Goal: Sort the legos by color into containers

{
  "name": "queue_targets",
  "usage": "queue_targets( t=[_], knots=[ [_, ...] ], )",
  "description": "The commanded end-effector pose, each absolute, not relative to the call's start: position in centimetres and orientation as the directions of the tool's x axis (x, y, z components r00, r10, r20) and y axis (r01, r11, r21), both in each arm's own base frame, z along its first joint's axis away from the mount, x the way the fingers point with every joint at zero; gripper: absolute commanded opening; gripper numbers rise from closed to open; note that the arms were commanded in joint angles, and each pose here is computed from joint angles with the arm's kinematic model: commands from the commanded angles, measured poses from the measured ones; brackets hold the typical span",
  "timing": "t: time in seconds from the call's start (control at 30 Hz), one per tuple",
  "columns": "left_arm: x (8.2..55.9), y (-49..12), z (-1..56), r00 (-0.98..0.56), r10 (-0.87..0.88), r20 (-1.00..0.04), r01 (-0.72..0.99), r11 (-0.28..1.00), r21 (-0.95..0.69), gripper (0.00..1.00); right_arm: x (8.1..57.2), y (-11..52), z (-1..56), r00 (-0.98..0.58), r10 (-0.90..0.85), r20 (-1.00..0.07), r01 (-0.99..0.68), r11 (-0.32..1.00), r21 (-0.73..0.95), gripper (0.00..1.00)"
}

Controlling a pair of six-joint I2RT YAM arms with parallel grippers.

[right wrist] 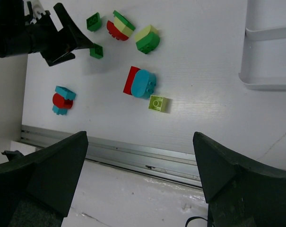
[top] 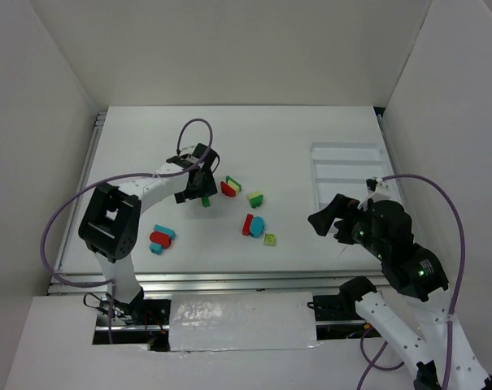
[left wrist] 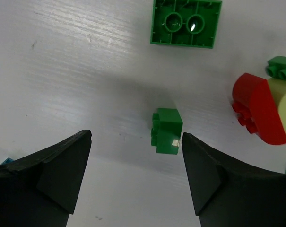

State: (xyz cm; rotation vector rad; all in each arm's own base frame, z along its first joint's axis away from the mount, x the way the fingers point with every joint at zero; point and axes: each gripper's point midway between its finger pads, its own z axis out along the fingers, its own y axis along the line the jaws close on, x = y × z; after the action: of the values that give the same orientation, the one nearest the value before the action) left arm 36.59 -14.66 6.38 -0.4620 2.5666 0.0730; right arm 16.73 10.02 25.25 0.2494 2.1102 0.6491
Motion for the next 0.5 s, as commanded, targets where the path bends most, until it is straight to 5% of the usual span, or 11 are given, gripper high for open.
queue_targets(
  t=[0.0,0.4,0.47],
  knots=[
    [37.6,-15.0,6.1,-0.782,-0.336,-0.525,-0.368,0.928,-0.046,0.88,17.0,10.8,25.8,-0.572,0.405,-0.714,-0.109,0.824,0.555,1.00],
    [37.9,-15.9,3.5,-0.809,-0.312,-0.498,-0.331,0.942,-0.053,0.68,17.2,10.8,25.5,-0.574,0.399,-0.715,-0.108,0.828,0.550,1.00],
    [37.9,-15.9,3.3,-0.811,-0.308,-0.498,-0.326,0.944,-0.053,0.55,17.2,10.8,25.4,-0.573,0.400,-0.715,-0.104,0.830,0.548,1.00]
  ],
)
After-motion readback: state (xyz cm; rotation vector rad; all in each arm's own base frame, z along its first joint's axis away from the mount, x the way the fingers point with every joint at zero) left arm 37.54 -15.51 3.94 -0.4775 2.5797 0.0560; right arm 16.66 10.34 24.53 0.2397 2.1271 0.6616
